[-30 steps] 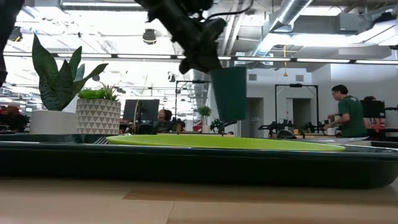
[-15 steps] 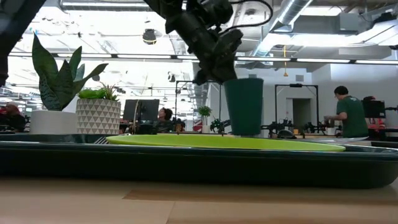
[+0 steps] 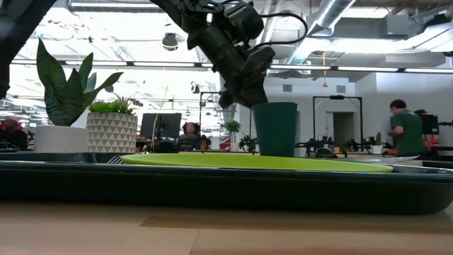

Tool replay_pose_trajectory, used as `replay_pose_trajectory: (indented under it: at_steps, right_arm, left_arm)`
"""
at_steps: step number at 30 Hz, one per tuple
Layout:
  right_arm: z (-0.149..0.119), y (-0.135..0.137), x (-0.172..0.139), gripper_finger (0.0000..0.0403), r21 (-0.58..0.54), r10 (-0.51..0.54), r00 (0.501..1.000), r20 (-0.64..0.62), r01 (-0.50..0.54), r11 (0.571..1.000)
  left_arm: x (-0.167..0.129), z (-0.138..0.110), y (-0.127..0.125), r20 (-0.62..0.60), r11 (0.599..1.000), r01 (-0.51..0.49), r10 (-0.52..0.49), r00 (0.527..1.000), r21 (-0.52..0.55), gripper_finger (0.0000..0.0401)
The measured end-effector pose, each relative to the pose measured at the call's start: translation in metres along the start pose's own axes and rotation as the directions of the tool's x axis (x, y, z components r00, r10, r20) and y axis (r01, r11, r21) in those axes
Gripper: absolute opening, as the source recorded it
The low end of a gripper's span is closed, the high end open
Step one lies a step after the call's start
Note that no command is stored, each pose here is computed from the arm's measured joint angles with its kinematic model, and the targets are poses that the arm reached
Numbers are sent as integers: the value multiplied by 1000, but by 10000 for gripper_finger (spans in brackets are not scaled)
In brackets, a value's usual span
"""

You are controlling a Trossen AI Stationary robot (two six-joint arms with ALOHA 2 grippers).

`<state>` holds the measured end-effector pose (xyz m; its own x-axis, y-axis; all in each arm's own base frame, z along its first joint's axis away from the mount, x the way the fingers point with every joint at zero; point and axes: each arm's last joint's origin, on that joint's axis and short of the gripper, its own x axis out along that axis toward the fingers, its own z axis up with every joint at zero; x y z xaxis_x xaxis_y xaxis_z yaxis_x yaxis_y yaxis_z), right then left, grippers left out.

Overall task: Pick and place plate/cup/fork/spoon on tray
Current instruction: Put the blue cup on the black tray to the top right of the green plate

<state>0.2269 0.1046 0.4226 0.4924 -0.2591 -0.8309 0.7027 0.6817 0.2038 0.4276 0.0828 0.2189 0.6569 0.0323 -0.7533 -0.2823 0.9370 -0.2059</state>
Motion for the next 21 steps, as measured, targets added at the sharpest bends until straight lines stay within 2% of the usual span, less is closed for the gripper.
replay_pose_trajectory:
  at_steps: [12, 21]
  right_arm:
    - [0, 0, 0, 210, -3, 0, 1000, 0, 0, 1000]
    - [0, 0, 0, 210, -7, 0, 1000, 0, 0, 1000]
  left_arm:
    - [2, -4, 0, -8, 1000, 1, -1, 1000, 6, 4]
    - [2, -3, 1, 6, 1000, -15, 15, 1000, 4, 45]
